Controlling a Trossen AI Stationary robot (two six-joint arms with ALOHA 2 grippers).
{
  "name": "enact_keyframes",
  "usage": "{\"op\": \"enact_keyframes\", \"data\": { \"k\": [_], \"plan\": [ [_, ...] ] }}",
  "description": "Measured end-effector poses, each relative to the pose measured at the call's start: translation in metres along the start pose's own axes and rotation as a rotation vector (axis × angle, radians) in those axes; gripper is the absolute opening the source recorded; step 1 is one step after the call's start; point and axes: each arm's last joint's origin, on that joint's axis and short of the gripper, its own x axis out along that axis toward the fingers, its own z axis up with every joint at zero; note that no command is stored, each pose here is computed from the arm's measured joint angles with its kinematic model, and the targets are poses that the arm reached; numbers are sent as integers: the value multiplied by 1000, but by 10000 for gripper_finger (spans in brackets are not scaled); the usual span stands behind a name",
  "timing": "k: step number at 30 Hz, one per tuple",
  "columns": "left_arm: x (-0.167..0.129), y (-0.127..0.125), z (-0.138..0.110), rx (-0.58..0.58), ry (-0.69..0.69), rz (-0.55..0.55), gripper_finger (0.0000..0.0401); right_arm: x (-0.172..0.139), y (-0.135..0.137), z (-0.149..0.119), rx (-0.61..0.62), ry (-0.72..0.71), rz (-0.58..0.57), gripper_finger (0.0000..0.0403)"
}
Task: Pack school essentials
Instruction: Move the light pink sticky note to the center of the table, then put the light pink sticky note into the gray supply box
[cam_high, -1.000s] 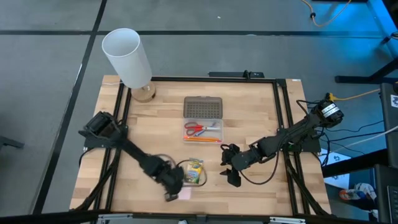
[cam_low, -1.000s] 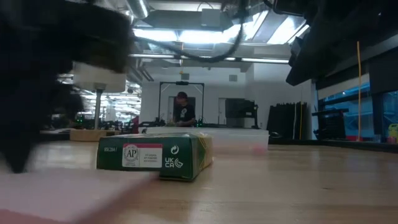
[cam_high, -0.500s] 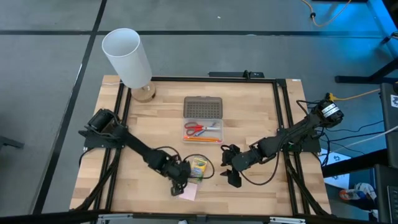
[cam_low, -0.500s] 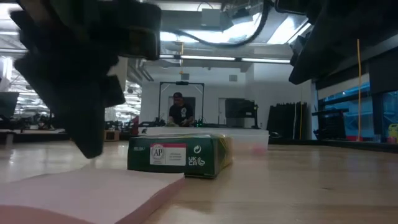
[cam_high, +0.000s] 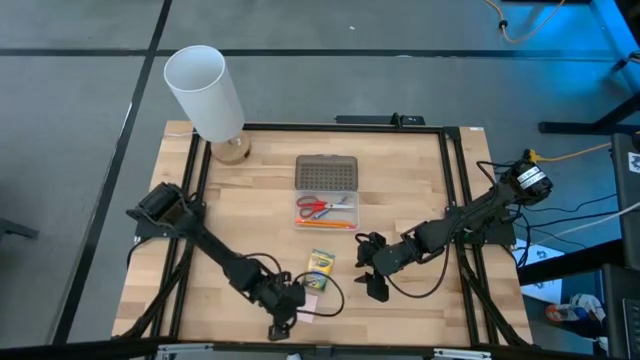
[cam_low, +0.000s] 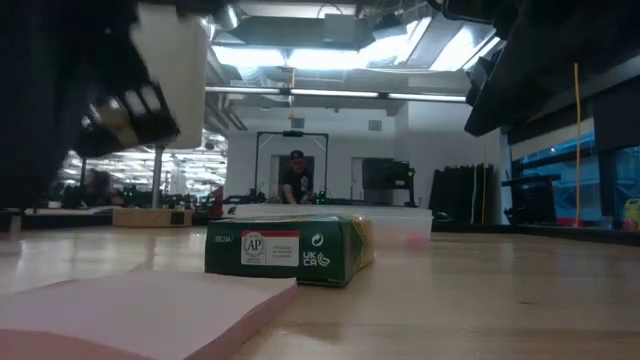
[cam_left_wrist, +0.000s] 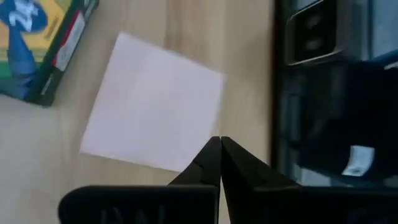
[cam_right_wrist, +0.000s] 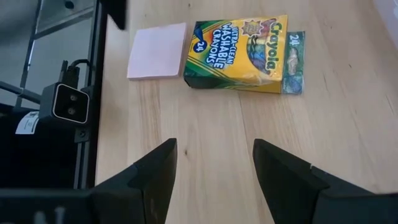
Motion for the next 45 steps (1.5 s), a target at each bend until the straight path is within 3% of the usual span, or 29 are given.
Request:
{"op": "enact_keyframes", "data": {
  "k": [4, 11, 19, 25, 28, 33, 36, 40, 45],
  "plan": [
    [25, 13, 3, 3, 41, 46, 0, 0, 0, 0, 1, -1, 1, 213],
    [48, 26, 30, 88, 17, 62, 0, 0, 0, 0, 1, 0, 1, 213],
    [41, 65, 76, 160, -49, 132, 0, 0, 0, -1, 5, 8, 5, 213],
    [37, 94, 93, 132, -84, 197, 0, 0, -2, -5, 28, 70, 8, 213],
    [37, 96, 97, 169, -123, 200, 0, -1, -5, -9, 26, 109, -27, 213],
    [16, 65, 93, 277, -191, 187, 0, -2, -12, -13, 19, 123, -139, 213],
    [-6, 36, 83, 330, -226, 204, 0, 1, -11, -13, -50, 113, -135, 213],
    [-35, -1, 54, 389, -215, 239, 0, 12, -10, -13, -118, 96, -132, 213],
    [-71, -34, 7, 383, -225, 366, 0, 37, -10, -17, -186, 77, -128, 213]
  ]
}}
